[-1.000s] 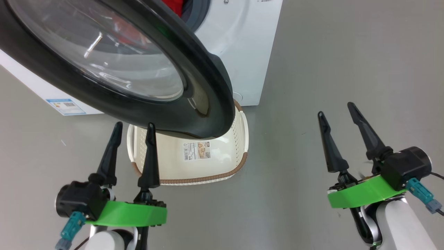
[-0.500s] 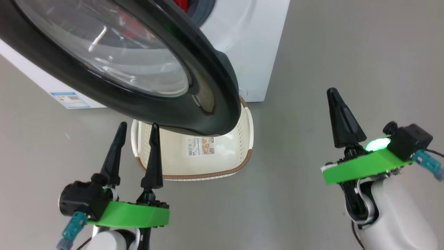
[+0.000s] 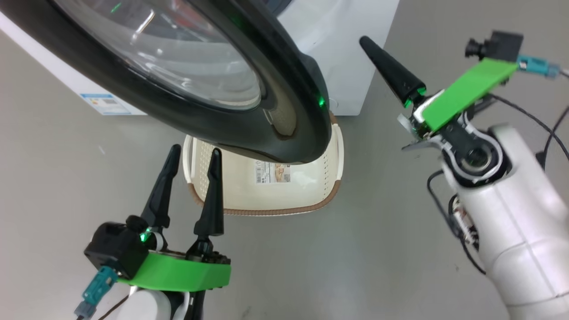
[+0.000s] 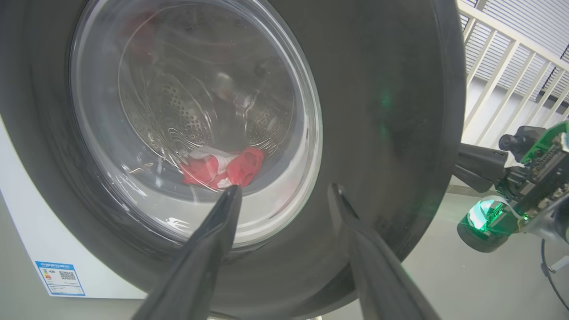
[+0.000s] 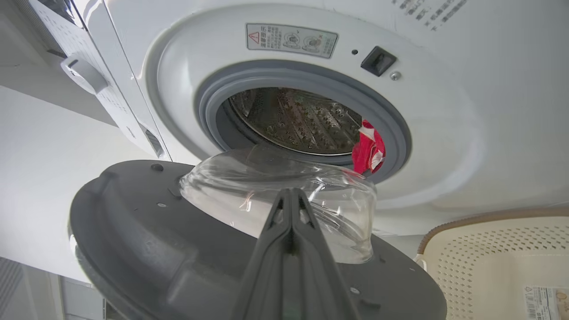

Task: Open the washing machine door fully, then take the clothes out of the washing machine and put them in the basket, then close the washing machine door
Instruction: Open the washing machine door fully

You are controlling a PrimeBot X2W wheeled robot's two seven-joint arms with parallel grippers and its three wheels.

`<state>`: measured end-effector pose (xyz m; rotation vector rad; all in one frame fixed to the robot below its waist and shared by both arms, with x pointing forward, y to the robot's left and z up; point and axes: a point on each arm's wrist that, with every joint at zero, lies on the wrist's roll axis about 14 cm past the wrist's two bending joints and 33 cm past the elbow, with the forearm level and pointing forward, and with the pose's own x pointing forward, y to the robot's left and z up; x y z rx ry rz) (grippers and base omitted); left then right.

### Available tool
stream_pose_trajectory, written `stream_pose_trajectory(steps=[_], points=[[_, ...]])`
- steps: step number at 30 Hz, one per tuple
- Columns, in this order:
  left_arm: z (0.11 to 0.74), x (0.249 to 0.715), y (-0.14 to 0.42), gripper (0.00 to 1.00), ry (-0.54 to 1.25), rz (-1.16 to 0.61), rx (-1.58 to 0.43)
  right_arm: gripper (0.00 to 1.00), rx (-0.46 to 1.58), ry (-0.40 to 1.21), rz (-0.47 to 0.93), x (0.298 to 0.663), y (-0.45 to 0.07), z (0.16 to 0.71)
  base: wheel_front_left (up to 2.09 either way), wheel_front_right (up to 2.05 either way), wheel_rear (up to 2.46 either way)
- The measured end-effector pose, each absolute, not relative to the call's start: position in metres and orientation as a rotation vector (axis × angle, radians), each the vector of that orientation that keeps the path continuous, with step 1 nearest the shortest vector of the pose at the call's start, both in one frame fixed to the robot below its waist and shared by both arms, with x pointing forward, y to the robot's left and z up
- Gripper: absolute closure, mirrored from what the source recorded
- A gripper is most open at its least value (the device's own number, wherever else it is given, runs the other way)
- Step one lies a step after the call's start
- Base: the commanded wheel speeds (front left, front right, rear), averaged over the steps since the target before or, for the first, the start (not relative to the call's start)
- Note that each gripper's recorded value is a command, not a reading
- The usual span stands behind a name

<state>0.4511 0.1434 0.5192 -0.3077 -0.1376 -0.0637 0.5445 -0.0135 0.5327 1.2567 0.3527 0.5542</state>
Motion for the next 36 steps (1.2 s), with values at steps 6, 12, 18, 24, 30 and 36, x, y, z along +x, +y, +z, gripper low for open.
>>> stream_pose_trajectory(steps=[6,12,18,24,30,36], points=[[0.512,0.451,0.147,0.00,-0.120,-0.051,-0.312,1.00,1.257,0.579,0.727,0.540,0.015,0.527,0.00,0.00,0.00],[0.512,0.456,0.147,0.00,-0.123,-0.060,-0.307,1.00,1.252,0.698,0.838,0.535,0.035,0.526,0.00,0.00,0.00],[0.512,0.457,0.148,0.00,-0.124,-0.060,-0.299,1.00,1.253,0.757,0.878,0.533,0.047,0.521,0.00,0.00,0.00],[0.515,0.456,0.152,0.00,-0.131,-0.052,-0.293,1.00,1.281,0.798,0.918,0.528,0.056,0.524,0.00,0.00,0.00],[0.523,0.451,0.156,0.00,-0.150,-0.042,-0.286,1.00,1.268,0.810,0.938,0.523,0.062,0.529,0.00,0.00,0.00],[0.533,0.444,0.163,0.00,-0.172,-0.025,-0.278,1.00,1.256,0.849,0.963,0.507,0.070,0.527,0.00,0.00,0.00]])
